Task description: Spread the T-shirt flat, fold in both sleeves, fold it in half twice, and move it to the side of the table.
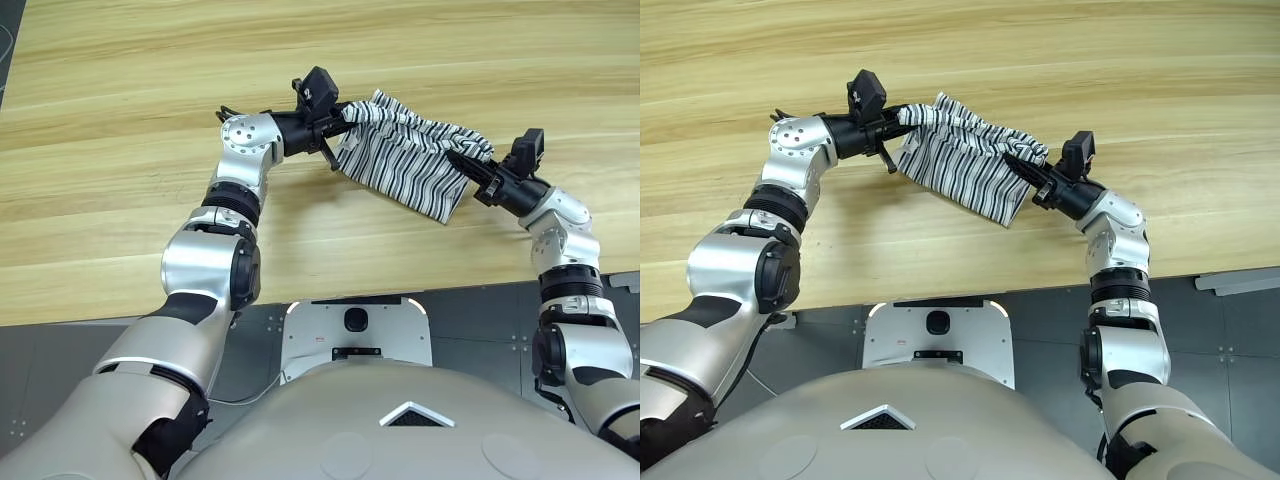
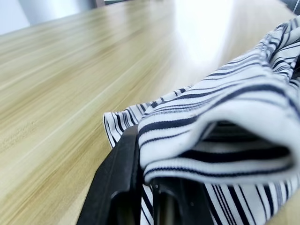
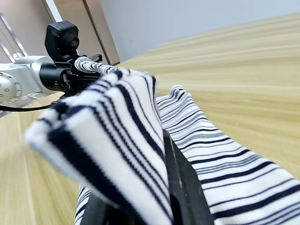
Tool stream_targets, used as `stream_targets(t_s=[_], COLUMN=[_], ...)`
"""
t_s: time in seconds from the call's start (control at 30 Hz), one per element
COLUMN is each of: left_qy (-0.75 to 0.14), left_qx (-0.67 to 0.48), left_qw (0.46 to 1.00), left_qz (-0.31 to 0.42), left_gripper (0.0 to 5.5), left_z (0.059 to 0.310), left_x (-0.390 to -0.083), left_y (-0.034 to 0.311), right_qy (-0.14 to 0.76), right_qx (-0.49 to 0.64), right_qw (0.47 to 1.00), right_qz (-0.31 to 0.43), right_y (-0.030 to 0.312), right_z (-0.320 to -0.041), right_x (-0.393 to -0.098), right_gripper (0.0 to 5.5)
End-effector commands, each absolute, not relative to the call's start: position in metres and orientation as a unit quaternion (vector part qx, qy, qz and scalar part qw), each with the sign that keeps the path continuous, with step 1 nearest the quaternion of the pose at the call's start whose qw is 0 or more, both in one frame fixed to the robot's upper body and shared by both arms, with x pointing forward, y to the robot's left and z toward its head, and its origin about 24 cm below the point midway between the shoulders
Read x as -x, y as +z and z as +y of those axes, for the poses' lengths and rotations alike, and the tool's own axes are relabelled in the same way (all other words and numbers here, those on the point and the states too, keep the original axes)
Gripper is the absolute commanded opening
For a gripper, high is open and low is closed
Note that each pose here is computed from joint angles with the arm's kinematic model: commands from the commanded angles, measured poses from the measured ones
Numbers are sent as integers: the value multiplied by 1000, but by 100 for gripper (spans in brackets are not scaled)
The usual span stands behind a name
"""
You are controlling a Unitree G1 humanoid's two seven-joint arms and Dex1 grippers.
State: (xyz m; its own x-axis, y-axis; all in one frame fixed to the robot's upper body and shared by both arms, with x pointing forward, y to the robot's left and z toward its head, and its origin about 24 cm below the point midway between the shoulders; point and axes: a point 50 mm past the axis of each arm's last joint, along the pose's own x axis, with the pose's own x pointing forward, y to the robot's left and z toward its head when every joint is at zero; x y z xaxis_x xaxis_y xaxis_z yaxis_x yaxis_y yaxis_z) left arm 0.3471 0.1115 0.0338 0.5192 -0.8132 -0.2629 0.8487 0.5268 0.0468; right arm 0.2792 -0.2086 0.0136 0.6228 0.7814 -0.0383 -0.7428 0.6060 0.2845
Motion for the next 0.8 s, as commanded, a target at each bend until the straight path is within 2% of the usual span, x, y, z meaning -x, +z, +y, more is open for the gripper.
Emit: stream_targets(t_s=[0.03, 0.33, 0.37, 0.5, 0.8], left_qy=[-459, -448, -446, -424, -360], left_qx=[-120, -137, -135, -116, -100], left_qw=[874, 878, 879, 892, 922], left_qz=[107, 101, 103, 103, 98], left_gripper=[10, 10, 47, 120, 265], left_z=[109, 78, 77, 78, 93], left_x=[-354, -349, -348, -351, -360], left_y=[39, 30, 29, 30, 37], right_qy=[389, 333, 320, 313, 309], right_qx=[-124, -124, -123, -152, -158], right_qw=[904, 923, 928, 931, 936], right_qz=[129, 148, 146, 112, 49], right_y=[3, -4, -4, 4, 19], right_z=[-210, -211, -212, -214, -217], right_x=[-283, -290, -291, -294, -299], right_gripper=[10, 10, 44, 125, 292])
